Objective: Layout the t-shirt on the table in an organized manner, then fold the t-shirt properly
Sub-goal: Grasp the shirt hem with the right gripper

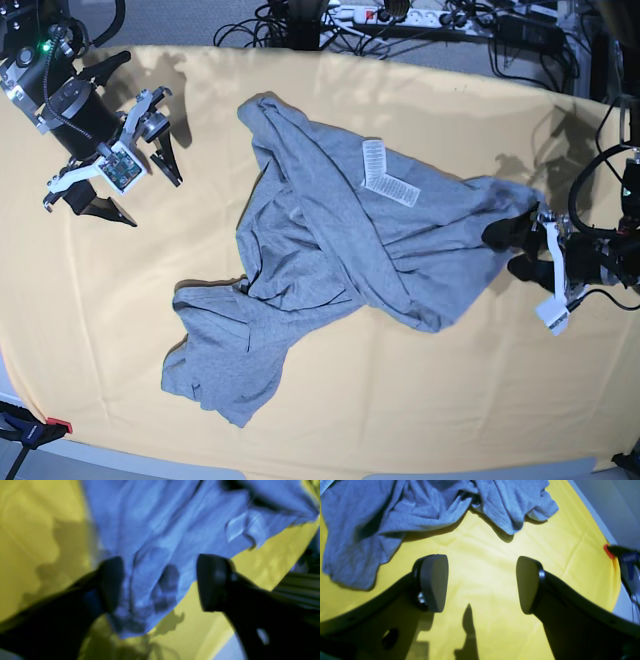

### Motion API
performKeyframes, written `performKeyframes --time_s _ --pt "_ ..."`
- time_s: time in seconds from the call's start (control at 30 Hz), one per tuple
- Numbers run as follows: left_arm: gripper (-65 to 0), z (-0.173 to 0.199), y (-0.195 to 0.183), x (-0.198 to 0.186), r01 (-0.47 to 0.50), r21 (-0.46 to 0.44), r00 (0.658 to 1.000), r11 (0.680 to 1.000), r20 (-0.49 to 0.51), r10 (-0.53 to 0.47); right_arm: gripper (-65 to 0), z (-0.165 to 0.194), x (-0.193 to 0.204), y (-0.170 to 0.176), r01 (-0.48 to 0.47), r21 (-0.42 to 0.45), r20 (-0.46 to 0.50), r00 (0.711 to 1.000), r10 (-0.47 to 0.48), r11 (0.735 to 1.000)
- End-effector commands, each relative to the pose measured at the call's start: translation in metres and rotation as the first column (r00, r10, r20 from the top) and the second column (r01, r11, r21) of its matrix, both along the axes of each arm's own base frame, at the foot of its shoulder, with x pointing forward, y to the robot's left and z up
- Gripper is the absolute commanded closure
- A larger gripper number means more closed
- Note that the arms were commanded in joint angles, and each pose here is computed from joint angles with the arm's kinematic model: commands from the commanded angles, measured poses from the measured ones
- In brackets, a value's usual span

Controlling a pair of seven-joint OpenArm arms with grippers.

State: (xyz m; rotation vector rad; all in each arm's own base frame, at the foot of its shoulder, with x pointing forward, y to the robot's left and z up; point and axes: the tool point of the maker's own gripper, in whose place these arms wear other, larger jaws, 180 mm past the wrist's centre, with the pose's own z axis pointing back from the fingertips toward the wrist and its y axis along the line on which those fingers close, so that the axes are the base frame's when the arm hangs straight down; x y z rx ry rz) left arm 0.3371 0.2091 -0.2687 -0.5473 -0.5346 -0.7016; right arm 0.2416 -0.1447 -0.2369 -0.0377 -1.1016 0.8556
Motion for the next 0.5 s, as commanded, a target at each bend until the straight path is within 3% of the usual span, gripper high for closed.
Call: performKeyframes --time_s 0.0,0.17,0.4,0.47 --pt "-49.4 0.028 0.001 0.012 -0.003 -0.035 0.998 0.999 0.068 0.005 -43.2 0.016 0.005 0.007 -0.033 0.027 0.05 0.998 0.032 0.999" --pt "-49.4 0.044 -0.007 0.015 0.022 -0.094 0.996 0.995 0.091 -0.013 -43.2 0.012 0.034 0.005 -0.055 0.113 0.035 0.998 0.052 0.992" --pt "-49.4 0.047 -0.01 0.014 0.036 -0.111 0.995 0.993 0.101 -0.025 -43.0 -0.018 0.094 -0.004 -0.046 0.122 -0.03 0.998 0.05 0.991" --pt "-49.4 0.047 -0.01 0.014 0.036 -0.11 0.994 0.993 0.102 -0.025 -39.2 -0.028 0.11 -0.002 -0.043 0.121 -0.056 0.997 0.05 0.992"
